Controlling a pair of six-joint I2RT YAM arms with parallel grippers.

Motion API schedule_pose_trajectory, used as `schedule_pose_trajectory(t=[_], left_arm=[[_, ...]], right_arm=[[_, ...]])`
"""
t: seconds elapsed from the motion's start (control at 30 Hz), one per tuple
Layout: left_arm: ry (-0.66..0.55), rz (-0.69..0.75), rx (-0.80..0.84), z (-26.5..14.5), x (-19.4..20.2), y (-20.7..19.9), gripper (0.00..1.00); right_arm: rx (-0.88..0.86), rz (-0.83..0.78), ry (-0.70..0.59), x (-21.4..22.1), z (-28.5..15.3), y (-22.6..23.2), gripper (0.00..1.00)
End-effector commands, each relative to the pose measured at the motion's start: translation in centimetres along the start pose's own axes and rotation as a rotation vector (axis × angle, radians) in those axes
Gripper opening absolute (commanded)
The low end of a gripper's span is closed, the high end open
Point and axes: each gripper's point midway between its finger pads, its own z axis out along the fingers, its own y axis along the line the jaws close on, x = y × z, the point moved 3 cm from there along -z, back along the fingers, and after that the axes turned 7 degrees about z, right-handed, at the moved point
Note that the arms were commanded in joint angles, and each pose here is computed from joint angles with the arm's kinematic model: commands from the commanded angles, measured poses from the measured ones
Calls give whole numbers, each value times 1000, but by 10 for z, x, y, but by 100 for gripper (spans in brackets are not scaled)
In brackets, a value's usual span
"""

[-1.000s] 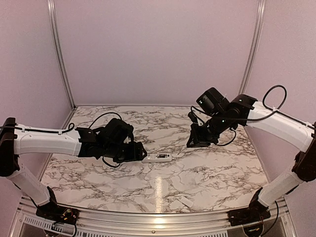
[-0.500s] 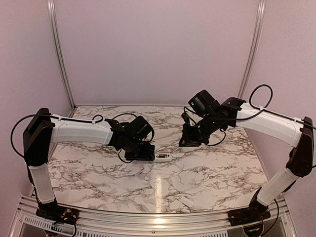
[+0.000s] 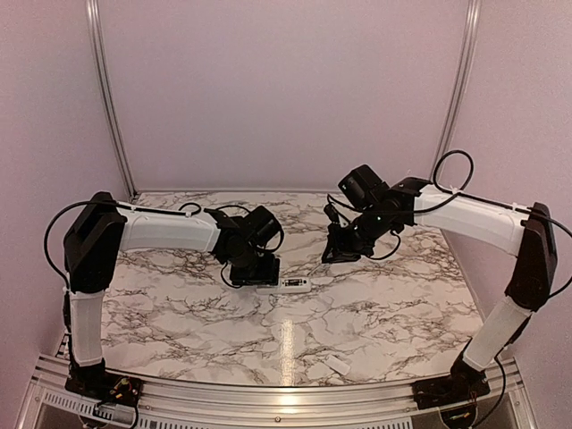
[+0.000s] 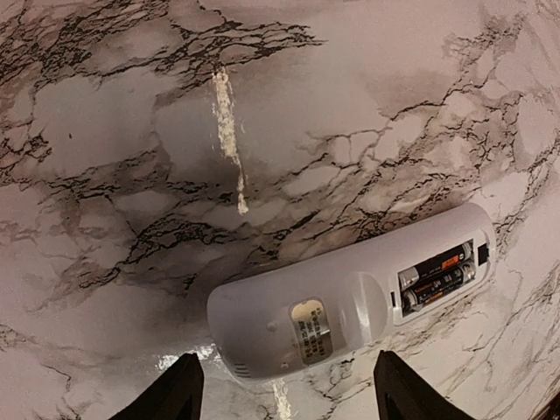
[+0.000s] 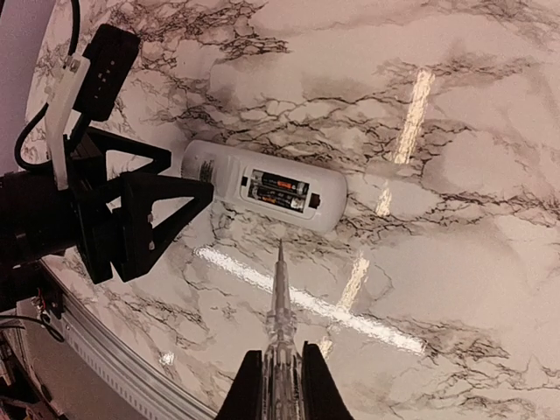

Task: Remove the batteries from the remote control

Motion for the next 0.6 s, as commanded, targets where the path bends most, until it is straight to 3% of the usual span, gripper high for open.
schedule_pose_trajectory(t=[0.0, 0.57], left_arm=[[51, -11, -23, 10, 6, 6, 70], [85, -4, 2, 28, 7, -1, 66]], right_arm=[[-58, 3, -20, -14, 0, -1, 0], [-30, -25, 37, -25, 30, -2, 0]])
